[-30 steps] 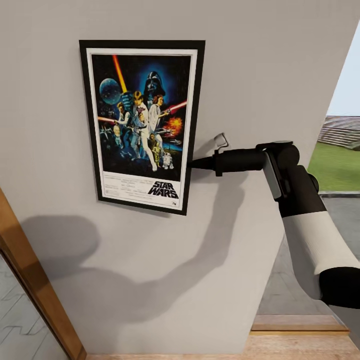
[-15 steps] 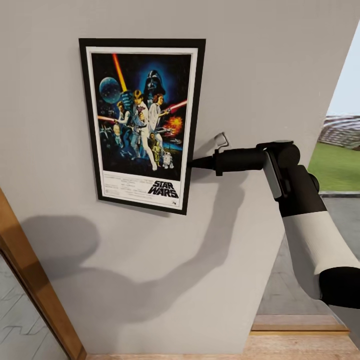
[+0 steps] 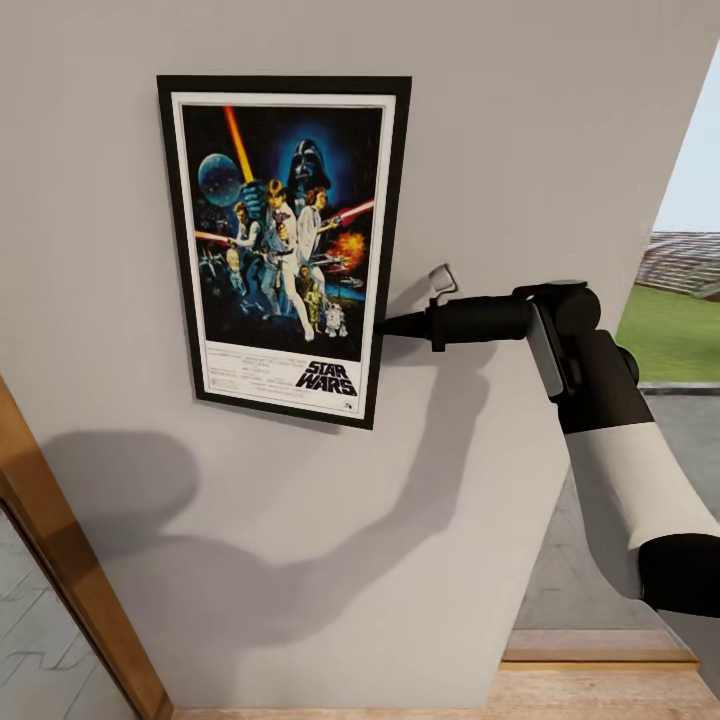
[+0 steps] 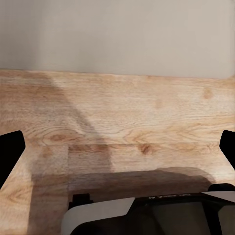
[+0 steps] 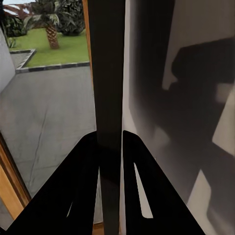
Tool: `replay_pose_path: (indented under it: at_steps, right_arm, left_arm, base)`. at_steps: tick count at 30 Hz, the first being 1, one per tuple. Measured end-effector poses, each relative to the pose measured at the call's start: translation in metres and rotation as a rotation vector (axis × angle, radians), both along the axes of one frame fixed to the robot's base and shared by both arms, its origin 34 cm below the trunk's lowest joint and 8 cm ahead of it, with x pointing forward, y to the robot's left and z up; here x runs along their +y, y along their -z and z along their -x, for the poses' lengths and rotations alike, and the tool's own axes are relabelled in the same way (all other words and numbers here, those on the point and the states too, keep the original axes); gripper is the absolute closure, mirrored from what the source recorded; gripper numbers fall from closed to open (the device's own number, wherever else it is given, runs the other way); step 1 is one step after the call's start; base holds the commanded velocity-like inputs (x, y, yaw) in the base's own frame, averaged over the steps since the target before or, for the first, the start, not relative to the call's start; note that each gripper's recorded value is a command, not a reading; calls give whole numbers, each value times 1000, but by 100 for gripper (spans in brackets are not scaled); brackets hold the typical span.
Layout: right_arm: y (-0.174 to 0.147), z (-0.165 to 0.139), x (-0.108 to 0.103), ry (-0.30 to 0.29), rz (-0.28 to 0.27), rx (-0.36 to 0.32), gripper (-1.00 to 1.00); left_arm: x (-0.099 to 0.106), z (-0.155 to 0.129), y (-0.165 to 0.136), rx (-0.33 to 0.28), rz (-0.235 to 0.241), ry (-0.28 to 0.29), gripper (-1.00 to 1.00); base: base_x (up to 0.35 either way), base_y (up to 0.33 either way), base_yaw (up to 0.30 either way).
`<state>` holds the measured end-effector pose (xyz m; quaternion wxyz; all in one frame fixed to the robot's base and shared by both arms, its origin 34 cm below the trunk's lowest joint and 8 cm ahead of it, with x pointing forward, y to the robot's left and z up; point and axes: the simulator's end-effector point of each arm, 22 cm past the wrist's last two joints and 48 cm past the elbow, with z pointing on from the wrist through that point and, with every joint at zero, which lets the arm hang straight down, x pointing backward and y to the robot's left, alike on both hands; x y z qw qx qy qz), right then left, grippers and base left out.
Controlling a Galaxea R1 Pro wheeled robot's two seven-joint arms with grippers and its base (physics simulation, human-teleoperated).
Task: Pick up the poster from the kitchen countertop and hang it on one of the wall nails in the kitchen.
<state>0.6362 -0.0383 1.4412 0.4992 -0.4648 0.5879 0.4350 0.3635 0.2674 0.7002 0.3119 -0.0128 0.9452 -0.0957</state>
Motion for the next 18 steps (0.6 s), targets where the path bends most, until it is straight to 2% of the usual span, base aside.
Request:
replay_pose_path:
  at_steps: [18]
  right_arm:
    - [0,0,0,0,0,0,100]
  left_arm:
    - [0,0,0,-1,0,0,-100]
  base:
    - [0,33,0]
